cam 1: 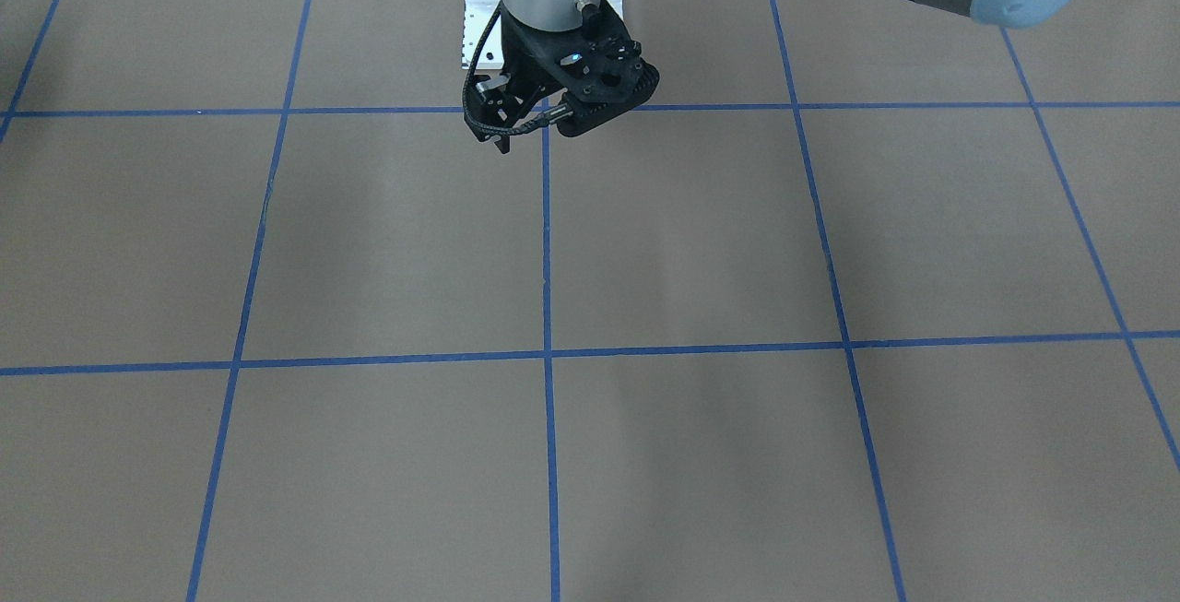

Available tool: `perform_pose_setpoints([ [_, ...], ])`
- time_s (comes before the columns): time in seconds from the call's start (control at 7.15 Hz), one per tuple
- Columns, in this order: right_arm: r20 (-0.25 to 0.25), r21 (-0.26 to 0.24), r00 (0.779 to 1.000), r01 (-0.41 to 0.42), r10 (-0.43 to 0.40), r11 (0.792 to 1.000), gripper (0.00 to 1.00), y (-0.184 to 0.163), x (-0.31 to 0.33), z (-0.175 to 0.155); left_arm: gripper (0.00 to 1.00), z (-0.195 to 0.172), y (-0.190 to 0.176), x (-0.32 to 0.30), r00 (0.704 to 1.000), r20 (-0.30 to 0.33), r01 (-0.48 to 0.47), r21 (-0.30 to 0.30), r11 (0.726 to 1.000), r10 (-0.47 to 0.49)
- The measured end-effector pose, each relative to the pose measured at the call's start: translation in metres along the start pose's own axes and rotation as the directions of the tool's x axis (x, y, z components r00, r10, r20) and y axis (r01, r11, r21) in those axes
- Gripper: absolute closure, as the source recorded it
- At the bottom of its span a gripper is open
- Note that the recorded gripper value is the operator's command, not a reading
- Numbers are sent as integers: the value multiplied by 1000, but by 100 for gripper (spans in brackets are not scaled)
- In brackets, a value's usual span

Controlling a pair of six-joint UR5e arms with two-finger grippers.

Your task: Left arm hands cup to right arm to dump lemon

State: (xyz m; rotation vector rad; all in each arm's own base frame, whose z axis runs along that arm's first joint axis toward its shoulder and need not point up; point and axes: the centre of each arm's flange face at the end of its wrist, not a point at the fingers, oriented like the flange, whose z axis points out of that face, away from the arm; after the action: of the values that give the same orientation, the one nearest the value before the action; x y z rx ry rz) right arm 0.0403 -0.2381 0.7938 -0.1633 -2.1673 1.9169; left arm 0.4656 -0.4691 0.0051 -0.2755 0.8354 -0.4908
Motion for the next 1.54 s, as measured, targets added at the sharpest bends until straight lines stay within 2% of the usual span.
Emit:
perform_pose_setpoints([
  [0.56,5,12,990,-138,138,990,100,-4,-8,-9,0,-5,14,-9,1000,22,-3,8,1000,3],
  [0.84,4,4,987,-161,161,987,100,-3,-8,-5,0,-3,17,-10,1000,26,-8,19,1000,8],
  [0.98,-9,-8,990,-141,141,990,100,5,-6,5,0,-3,18,-10,1000,25,-9,20,1000,9],
  [1.26,-54,-8,998,7,-8,1000,98,52,2,42,0,-3,19,-10,1000,25,-12,19,1000,11],
  [1.54,-86,5,982,167,-166,986,92,98,7,76,0,-2,20,-10,1000,26,-13,17,1000,12],
])
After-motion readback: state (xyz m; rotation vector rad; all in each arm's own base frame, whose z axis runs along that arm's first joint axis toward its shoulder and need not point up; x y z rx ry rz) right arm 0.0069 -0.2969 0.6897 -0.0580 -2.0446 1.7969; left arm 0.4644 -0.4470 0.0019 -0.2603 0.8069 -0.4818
